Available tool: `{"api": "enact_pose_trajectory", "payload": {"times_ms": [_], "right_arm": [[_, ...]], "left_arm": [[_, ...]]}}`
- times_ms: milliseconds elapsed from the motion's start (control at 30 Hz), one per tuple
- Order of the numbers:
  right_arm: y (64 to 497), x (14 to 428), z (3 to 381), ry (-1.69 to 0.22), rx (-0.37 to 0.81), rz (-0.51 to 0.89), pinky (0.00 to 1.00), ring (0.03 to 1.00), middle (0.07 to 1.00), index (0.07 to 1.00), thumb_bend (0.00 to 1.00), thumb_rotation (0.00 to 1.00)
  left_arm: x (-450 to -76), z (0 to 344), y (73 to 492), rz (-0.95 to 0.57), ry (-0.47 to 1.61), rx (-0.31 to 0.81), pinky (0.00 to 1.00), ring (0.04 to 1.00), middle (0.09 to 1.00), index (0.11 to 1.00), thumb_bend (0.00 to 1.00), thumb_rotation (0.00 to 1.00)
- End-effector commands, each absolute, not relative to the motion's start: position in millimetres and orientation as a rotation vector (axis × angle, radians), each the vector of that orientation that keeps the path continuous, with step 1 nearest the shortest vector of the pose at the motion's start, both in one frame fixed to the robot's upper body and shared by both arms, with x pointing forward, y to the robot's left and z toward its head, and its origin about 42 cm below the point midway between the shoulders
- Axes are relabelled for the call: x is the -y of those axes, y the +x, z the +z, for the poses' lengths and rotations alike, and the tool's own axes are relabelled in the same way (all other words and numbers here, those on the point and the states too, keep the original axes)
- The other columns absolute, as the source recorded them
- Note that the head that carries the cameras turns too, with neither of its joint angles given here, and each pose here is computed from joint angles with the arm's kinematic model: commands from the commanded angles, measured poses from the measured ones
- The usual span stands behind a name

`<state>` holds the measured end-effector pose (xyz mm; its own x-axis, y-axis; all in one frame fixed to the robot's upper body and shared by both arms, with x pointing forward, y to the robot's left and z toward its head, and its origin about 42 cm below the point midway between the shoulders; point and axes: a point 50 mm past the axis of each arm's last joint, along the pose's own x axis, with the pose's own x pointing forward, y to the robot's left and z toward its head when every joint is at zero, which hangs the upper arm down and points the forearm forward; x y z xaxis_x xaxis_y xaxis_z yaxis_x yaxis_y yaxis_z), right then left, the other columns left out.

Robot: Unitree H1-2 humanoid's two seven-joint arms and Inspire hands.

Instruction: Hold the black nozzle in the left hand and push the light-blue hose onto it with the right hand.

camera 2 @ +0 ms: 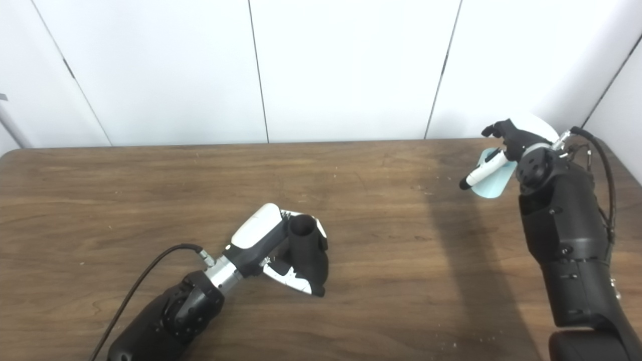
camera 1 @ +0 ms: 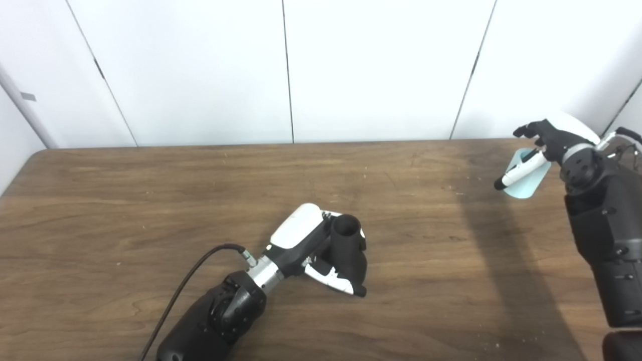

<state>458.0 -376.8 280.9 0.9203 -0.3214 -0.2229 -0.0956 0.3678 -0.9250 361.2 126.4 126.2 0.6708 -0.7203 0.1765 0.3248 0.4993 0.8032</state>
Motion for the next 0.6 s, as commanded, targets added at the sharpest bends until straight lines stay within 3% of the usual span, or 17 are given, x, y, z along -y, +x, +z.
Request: {"api": "enact_pose_trajectory", "payload": {"times_ms": [0, 133, 433, 467, 500, 533, 567], "right_arm": [[465.0, 382.2, 321.9, -1.209, -0.332, -0.226, 0.68, 0.824, 0.875, 0.825, 1.0, 0.12], [464.6, 383.1, 316.2, -1.252, -0.333, -0.226, 0.71, 0.859, 0.877, 0.828, 1.0, 0.11], [463.7, 384.9, 315.6, -1.368, -0.315, -0.268, 0.67, 0.824, 0.849, 0.808, 1.0, 0.06], [464.3, 385.0, 316.3, -1.373, -0.311, -0.275, 0.58, 0.755, 0.836, 0.797, 1.0, 0.05], [464.9, 384.9, 316.7, -1.377, -0.304, -0.28, 0.45, 0.595, 0.744, 0.787, 0.99, 0.04], [465.4, 384.5, 317.0, -1.383, -0.294, -0.286, 0.32, 0.421, 0.61, 0.772, 0.79, 0.02], [465.5, 384.0, 317.0, -1.392, -0.286, -0.29, 0.18, 0.254, 0.377, 0.728, 0.88, 0.01]], "left_arm": [[-140.4, 38.0, 303.4, -0.803, 0.871, 0.257, 0.46, 0.484, 0.386, 0.354, 0.76, 0.3], [-140.3, 38.4, 303.3, -0.804, 0.871, 0.255, 0.46, 0.483, 0.385, 0.355, 0.76, 0.3], [-140.4, 39.6, 303.0, -0.807, 0.874, 0.252, 0.47, 0.486, 0.39, 0.367, 0.76, 0.3], [-140.4, 39.5, 303.0, -0.807, 0.874, 0.252, 0.47, 0.486, 0.391, 0.363, 0.76, 0.3], [-140.4, 39.4, 303.0, -0.808, 0.874, 0.252, 0.47, 0.486, 0.391, 0.36, 0.76, 0.3], [-140.4, 39.5, 303.0, -0.808, 0.874, 0.251, 0.47, 0.486, 0.391, 0.358, 0.76, 0.3], [-140.4, 39.5, 302.9, -0.809, 0.875, 0.251, 0.47, 0.486, 0.391, 0.358, 0.76, 0.3]]}}
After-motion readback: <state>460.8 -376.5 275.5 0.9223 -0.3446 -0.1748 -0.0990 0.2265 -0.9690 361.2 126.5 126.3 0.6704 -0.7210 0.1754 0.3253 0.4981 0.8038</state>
